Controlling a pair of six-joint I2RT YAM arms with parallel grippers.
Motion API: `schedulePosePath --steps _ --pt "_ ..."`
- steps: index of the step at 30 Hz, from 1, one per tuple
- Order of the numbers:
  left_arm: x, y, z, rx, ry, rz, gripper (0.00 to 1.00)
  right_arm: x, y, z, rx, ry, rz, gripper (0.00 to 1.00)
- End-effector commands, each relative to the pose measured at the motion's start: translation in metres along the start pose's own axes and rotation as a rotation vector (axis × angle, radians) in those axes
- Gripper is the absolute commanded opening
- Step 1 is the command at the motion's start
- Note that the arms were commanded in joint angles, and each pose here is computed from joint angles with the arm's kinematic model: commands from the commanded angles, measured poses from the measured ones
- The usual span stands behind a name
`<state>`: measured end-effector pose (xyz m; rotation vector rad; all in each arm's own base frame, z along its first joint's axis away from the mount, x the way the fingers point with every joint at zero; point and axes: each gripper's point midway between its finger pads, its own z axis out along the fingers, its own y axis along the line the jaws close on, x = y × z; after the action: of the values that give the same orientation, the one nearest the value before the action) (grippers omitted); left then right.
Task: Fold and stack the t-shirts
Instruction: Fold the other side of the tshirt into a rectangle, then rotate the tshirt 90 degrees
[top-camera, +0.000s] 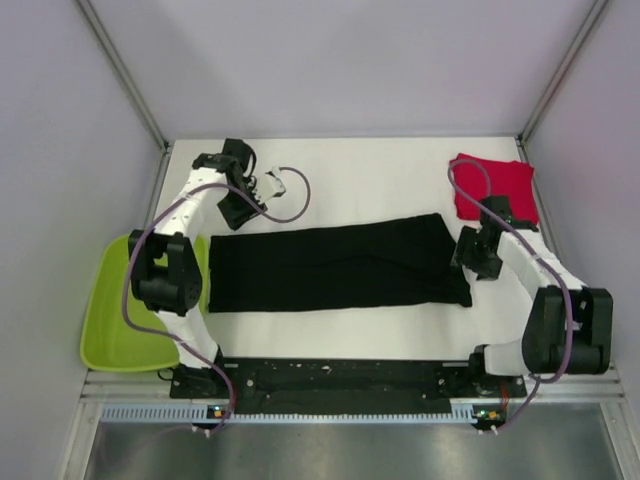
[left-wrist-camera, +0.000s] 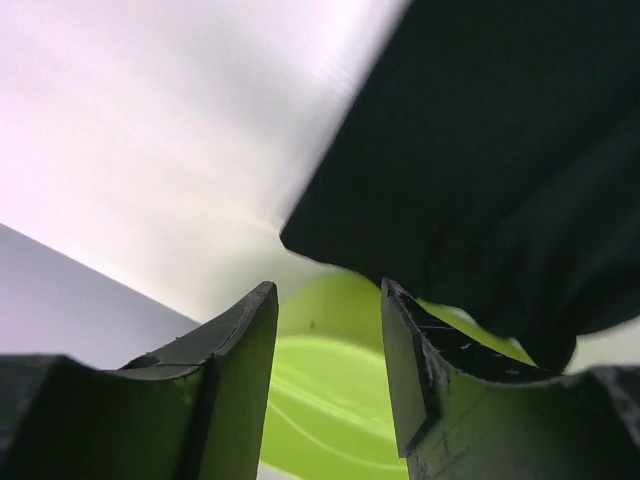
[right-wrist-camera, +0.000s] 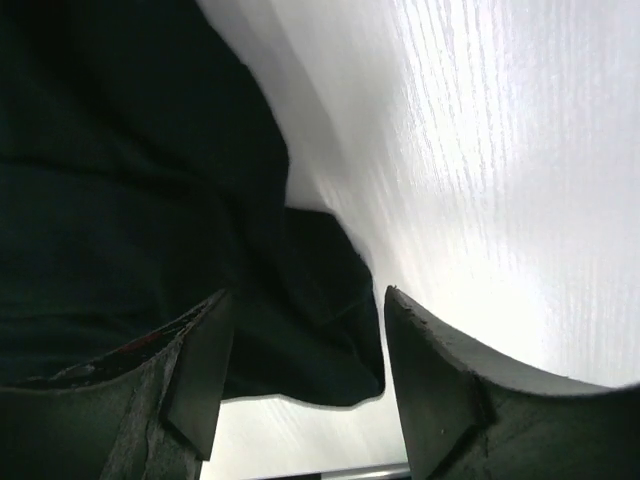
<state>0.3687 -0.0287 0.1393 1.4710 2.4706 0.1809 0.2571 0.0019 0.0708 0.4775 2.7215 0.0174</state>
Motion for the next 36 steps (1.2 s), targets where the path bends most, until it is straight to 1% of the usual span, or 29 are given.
schedulePosePath --steps 1,4,6,7,9,10,12,13,17,20,22,23,25,26,27,28,30,34,35,36 --pt "-0.013 0.039 0.047 -0.13 0.031 -0.169 0.52 0.017 -0.001 0.037 -0.001 0.111 0.031 0.52" --pt "-0.015 0.057 0.069 -0.194 0.052 -0.17 0.57 0.021 0.006 0.054 -0.027 0.176 0.019 0.3" --pt "-0.014 0.063 0.085 -0.214 0.075 -0.156 0.57 0.021 0.004 0.061 -0.009 0.194 0.014 0.18" --pt "-0.011 0.063 0.091 -0.214 0.091 -0.142 0.56 0.019 0.004 0.063 -0.005 0.195 0.013 0.14" --pt "-0.003 0.053 0.108 -0.171 0.127 -0.108 0.5 0.014 0.006 0.067 -0.014 0.195 0.005 0.06" --pt "0.001 0.044 0.115 -0.141 0.137 -0.087 0.41 0.01 0.007 0.07 -0.009 0.194 -0.005 0.04" --pt "0.011 0.019 0.125 -0.064 0.157 -0.042 0.31 -0.003 0.006 0.076 0.01 0.184 -0.022 0.01" --pt "0.012 0.008 0.126 -0.039 0.157 -0.016 0.27 -0.014 0.004 0.082 0.037 0.172 -0.036 0.0" --pt "0.024 -0.034 0.119 0.044 0.156 0.054 0.25 -0.067 0.023 0.098 0.01 0.131 -0.049 0.0" --pt "0.035 -0.058 0.109 0.095 0.179 0.084 0.25 -0.117 0.041 0.108 -0.017 0.065 -0.039 0.0" --pt "0.044 -0.078 0.103 0.142 0.201 0.102 0.25 -0.145 0.064 0.113 -0.091 0.036 -0.054 0.0" --pt "0.046 -0.09 0.101 0.171 0.207 0.114 0.23 -0.158 0.078 0.116 -0.131 0.022 -0.066 0.0" --pt "0.051 -0.116 0.095 0.231 0.215 0.154 0.22 -0.176 0.112 0.125 -0.258 0.022 -0.078 0.0" --pt "0.053 -0.129 0.092 0.263 0.221 0.176 0.23 -0.18 0.14 0.126 -0.323 0.026 -0.107 0.0" --pt "0.054 -0.14 0.088 0.289 0.221 0.196 0.23 -0.181 0.156 0.133 -0.366 0.042 -0.118 0.0" --pt "0.053 -0.15 0.085 0.312 0.218 0.215 0.24 -0.191 0.169 0.135 -0.386 0.026 -0.129 0.0" --pt "0.052 -0.17 0.078 0.375 0.206 0.231 0.25 -0.203 0.185 0.147 -0.388 0.01 -0.124 0.0" --pt "0.046 -0.203 0.069 0.464 0.192 0.249 0.27 -0.241 0.204 0.161 -0.412 -0.063 -0.031 0.0" --pt "0.039 -0.21 0.067 0.478 0.182 0.251 0.27 -0.248 0.21 0.166 -0.43 -0.08 -0.02 0.0" --pt "0.032 -0.22 0.064 0.505 0.16 0.257 0.27 -0.262 0.221 0.161 -0.479 -0.115 -0.022 0.0"
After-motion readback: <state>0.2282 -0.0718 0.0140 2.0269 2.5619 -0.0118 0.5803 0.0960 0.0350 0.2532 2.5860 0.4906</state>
